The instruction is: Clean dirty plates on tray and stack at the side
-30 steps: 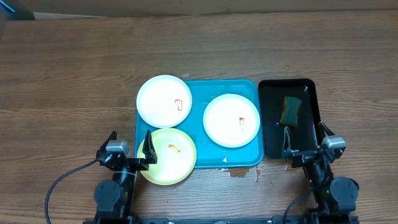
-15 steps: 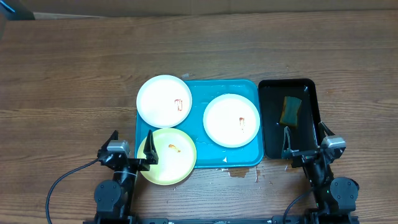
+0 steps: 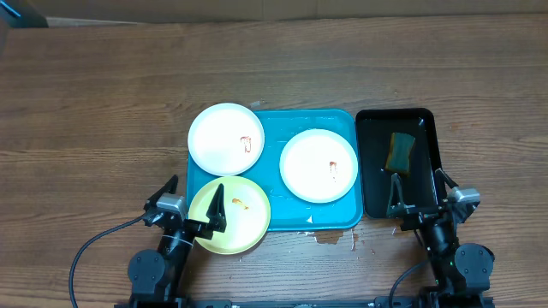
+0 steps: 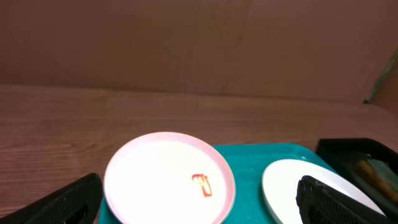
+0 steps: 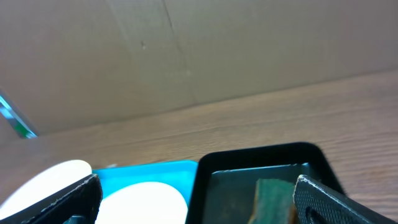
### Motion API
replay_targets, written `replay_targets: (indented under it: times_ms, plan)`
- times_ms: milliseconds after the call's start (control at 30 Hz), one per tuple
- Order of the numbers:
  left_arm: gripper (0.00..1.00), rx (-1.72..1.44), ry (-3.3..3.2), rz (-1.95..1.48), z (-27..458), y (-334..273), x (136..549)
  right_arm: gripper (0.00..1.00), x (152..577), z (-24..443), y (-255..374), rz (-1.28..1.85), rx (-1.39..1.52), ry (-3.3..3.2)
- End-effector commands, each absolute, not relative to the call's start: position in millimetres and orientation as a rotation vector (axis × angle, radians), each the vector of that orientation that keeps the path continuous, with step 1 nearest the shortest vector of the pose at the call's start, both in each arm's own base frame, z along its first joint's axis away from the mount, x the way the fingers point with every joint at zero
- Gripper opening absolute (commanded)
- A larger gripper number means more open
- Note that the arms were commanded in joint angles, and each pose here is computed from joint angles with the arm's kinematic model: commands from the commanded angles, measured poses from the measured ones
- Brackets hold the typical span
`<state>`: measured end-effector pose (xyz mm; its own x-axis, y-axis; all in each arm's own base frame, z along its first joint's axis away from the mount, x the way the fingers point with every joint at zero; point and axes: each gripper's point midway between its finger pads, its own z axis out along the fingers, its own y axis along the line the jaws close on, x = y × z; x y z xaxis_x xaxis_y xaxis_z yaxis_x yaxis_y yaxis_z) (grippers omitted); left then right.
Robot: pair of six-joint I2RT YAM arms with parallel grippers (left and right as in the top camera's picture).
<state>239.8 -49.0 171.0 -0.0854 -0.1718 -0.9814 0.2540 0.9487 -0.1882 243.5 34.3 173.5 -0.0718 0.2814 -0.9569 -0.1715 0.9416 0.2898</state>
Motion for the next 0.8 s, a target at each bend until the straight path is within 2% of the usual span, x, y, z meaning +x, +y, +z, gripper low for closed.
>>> replay_targets:
  times_ms: [0,200,400,567,767]
  plan:
    - [1.00,0.124,1.524,-0.409,223.1,-60.1,226.0,1.00,240.2,177.4,43.5,0.488,0.115,1.602]
    - [1.00,0.117,1.581,-0.414,284.5,-59.6,212.2,1.00,226.6,234.1,50.4,0.545,0.095,1.573]
    - [1.00,0.207,1.845,-0.552,326.4,-84.7,225.9,1.00,228.1,292.6,50.6,0.503,0.086,1.721]
    - [1.00,0.206,2.241,-0.679,318.3,-98.5,243.6,1.00,249.4,297.0,50.5,0.422,0.052,2.055]
    - [1.00,0.100,2.655,-1.008,269.4,-124.5,254.0,1.00,280.9,257.8,52.1,0.425,0.159,2.554]
